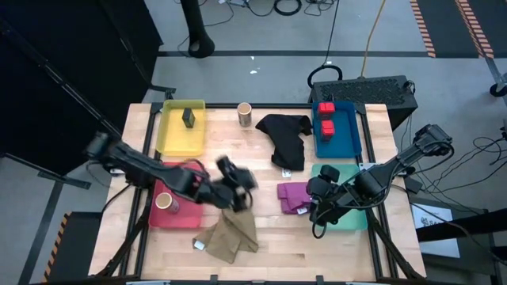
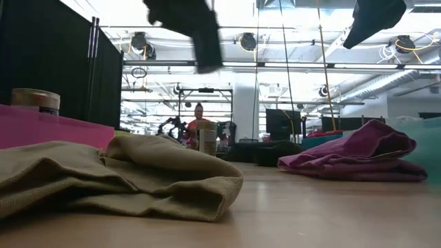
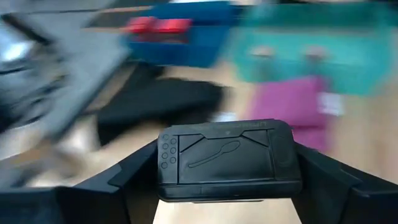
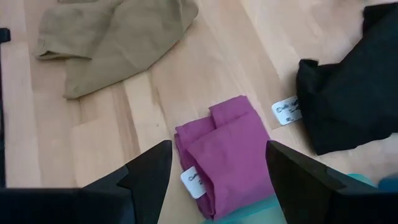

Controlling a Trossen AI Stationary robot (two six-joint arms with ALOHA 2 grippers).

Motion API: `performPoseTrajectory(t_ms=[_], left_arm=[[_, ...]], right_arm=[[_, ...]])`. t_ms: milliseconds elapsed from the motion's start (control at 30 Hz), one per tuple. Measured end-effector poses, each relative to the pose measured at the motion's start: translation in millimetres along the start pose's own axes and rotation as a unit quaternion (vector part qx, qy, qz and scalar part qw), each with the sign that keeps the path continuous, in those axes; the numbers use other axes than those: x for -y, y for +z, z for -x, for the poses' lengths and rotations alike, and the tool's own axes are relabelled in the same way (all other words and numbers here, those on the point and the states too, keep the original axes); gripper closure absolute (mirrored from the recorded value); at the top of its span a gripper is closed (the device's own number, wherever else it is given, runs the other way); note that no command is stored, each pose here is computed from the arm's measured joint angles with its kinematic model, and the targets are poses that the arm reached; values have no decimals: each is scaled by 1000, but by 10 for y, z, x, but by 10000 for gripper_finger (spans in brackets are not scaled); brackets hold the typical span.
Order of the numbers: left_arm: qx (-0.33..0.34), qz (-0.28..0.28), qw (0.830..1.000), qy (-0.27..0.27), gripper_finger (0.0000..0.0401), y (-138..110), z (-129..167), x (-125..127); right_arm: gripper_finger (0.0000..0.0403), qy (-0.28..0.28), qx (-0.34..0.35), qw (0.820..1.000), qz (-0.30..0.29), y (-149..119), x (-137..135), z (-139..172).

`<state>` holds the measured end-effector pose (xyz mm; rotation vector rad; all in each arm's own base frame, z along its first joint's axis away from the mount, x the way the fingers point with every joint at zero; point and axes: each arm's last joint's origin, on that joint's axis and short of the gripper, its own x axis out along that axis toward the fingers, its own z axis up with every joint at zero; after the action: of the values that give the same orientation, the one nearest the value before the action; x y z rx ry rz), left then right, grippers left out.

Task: Sort spices by type
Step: Put the black seasoning can into the yellow bin

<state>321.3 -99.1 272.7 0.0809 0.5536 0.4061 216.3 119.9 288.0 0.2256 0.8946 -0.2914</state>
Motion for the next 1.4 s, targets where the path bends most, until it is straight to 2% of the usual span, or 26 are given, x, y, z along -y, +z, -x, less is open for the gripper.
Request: performPoseTrajectory(t_ms=[100, 200, 367, 500, 600, 767, 967, 1267, 1400], left_arm=[[1, 38, 996, 78, 116, 92, 179, -363], [-19, 77, 986, 149, 115, 100, 314, -752], [-73, 156, 952, 254, 114, -6, 384, -1315], [-97, 184, 929, 307, 114, -174, 335, -1570], [-98, 199, 918, 328, 114, -351, 294, -1681], [-89, 249, 908, 326, 114, -658, 299, -1841], [-92, 322, 880, 337, 113, -904, 381, -2099], [-134, 356, 857, 349, 113, -1210, 303, -2177], [-145, 375, 841, 362, 113, -1327, 286, -2212]], right_arm=[[161, -8, 9, 1000, 7, 7, 5, 0], [161, -14, 19, 1000, 8, 16, 7, -1], [161, -24, 44, 999, 15, 48, 3, -2], [161, -14, 70, 997, 27, 112, -19, -10], [161, -9, 86, 995, 41, 157, -30, -15], [161, -16, 88, 994, 56, 190, 1, -34], [161, -27, 94, 993, 62, 261, 60, -71], [161, -38, 93, 993, 55, 311, 124, -103], [161, -39, 92, 993, 58, 282, 128, -141]])
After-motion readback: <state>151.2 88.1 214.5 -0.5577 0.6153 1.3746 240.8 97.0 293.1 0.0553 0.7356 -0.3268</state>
